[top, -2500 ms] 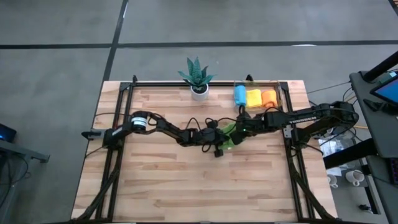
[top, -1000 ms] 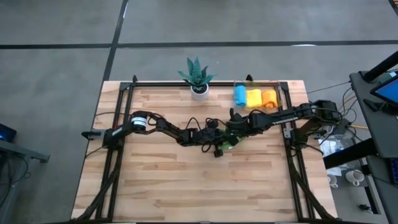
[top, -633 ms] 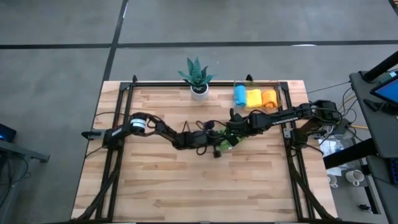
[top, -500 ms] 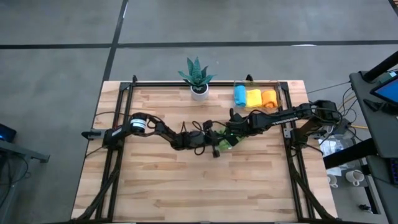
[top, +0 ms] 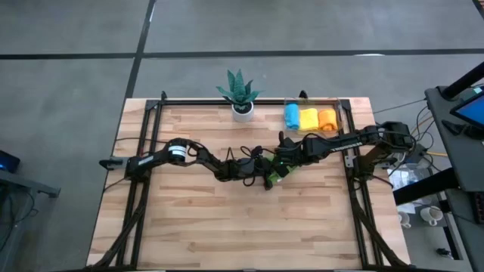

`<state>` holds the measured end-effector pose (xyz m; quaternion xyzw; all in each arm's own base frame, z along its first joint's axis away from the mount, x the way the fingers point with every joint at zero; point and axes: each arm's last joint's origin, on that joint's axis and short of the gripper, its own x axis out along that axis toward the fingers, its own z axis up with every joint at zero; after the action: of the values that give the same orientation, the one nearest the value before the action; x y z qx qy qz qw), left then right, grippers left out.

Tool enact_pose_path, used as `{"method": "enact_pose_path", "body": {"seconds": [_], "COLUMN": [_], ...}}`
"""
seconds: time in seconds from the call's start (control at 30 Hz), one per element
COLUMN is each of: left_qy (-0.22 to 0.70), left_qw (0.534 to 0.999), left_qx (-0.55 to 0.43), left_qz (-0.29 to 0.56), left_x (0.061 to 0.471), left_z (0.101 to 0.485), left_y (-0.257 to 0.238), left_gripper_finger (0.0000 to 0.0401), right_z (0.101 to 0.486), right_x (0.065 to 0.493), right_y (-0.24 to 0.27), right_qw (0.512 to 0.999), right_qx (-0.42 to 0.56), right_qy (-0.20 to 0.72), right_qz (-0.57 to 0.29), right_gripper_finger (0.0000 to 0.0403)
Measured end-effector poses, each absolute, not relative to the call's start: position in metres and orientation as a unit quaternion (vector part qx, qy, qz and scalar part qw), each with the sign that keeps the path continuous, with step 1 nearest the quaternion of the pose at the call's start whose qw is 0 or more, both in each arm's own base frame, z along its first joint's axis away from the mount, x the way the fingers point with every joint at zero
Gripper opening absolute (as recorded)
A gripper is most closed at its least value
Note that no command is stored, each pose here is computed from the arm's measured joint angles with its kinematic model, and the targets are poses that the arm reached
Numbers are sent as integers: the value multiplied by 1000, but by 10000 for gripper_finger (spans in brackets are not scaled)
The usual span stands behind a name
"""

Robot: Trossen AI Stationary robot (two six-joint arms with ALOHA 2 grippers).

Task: Roll microfiber towels into tight, uniform cylinder then place into a basket
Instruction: Roll the green microfiber cloth

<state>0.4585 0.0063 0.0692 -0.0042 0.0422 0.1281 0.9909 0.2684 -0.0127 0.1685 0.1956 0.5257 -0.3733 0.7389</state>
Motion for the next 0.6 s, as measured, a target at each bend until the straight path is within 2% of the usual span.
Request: {"method": "enact_pose_path", "body": {"seconds": [0.6], "left_qy": [88], "left_qw": [986], "left_qx": [1], "left_qz": [143], "left_x": [466], "left_z": [66], "left_y": [17], "left_gripper_finger": [0], "right_z": [171], "right_x": [285], "right_y": [3], "right_qw": [785], "right_qx": [237], "right_qy": [479], "right_qz": [-315], "right_gripper_finger": [11]}}
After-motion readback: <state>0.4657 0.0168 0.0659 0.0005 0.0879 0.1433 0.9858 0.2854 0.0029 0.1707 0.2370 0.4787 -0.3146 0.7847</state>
